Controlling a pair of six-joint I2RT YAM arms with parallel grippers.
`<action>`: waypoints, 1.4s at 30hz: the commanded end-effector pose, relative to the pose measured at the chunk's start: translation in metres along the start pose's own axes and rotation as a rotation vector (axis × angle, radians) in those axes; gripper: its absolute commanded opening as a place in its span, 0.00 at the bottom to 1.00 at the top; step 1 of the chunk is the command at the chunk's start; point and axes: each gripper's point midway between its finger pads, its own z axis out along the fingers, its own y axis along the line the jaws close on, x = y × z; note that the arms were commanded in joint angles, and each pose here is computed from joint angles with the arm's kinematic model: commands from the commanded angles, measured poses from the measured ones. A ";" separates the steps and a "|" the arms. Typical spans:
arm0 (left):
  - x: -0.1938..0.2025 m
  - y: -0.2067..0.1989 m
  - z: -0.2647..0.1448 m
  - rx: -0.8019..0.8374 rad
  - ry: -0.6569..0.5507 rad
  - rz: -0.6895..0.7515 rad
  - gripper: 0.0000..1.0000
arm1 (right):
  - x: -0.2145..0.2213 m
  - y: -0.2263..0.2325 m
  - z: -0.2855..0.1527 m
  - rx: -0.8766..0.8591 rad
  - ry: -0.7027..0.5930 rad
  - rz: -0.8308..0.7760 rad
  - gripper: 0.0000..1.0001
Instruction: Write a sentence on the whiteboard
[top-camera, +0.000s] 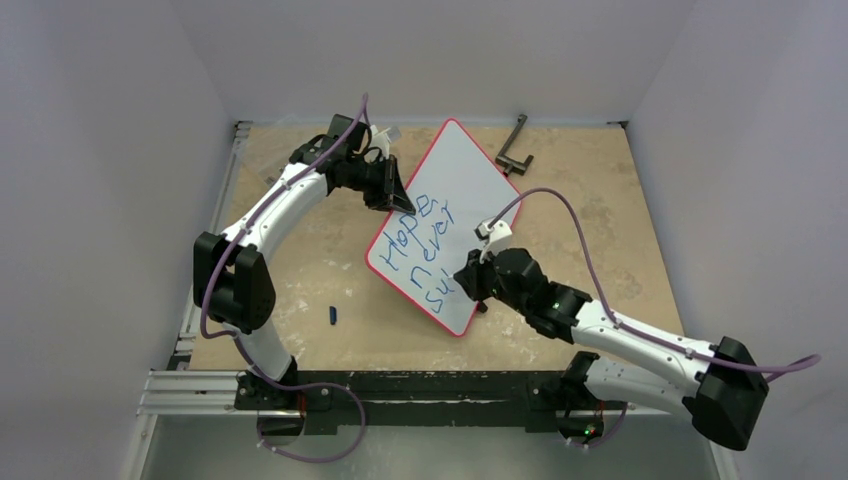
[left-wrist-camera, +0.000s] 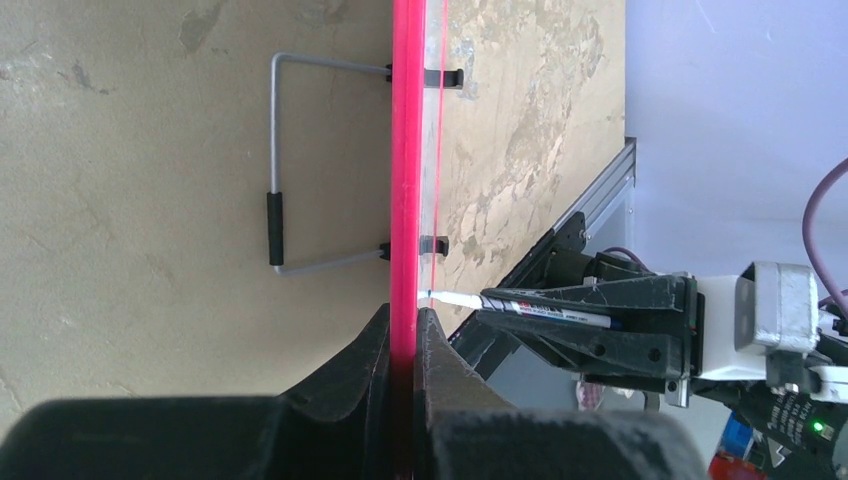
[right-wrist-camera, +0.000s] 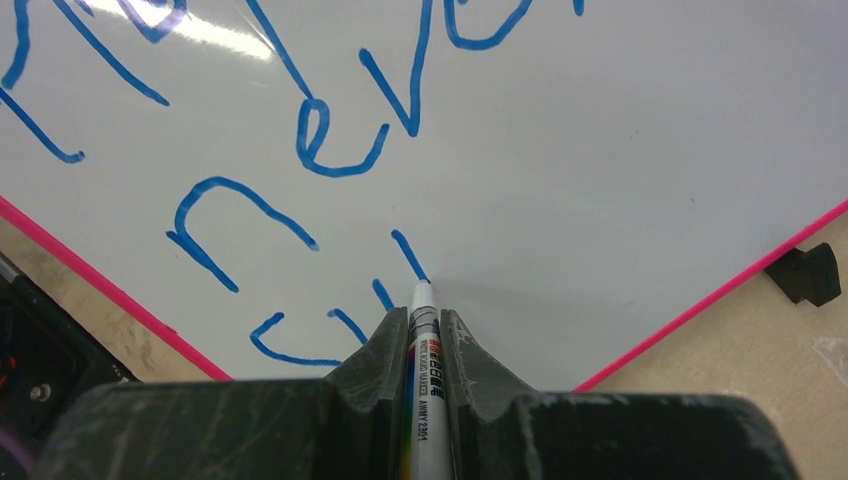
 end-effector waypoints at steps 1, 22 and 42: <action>-0.016 0.002 -0.019 -0.052 -0.097 0.029 0.00 | 0.018 -0.003 -0.002 -0.005 0.027 0.036 0.00; -0.015 0.001 -0.019 -0.050 -0.099 0.030 0.00 | -0.011 0.011 0.000 -0.036 -0.019 0.032 0.00; -0.015 0.000 -0.020 -0.048 -0.100 0.030 0.00 | -0.041 0.008 0.014 0.046 -0.052 -0.012 0.00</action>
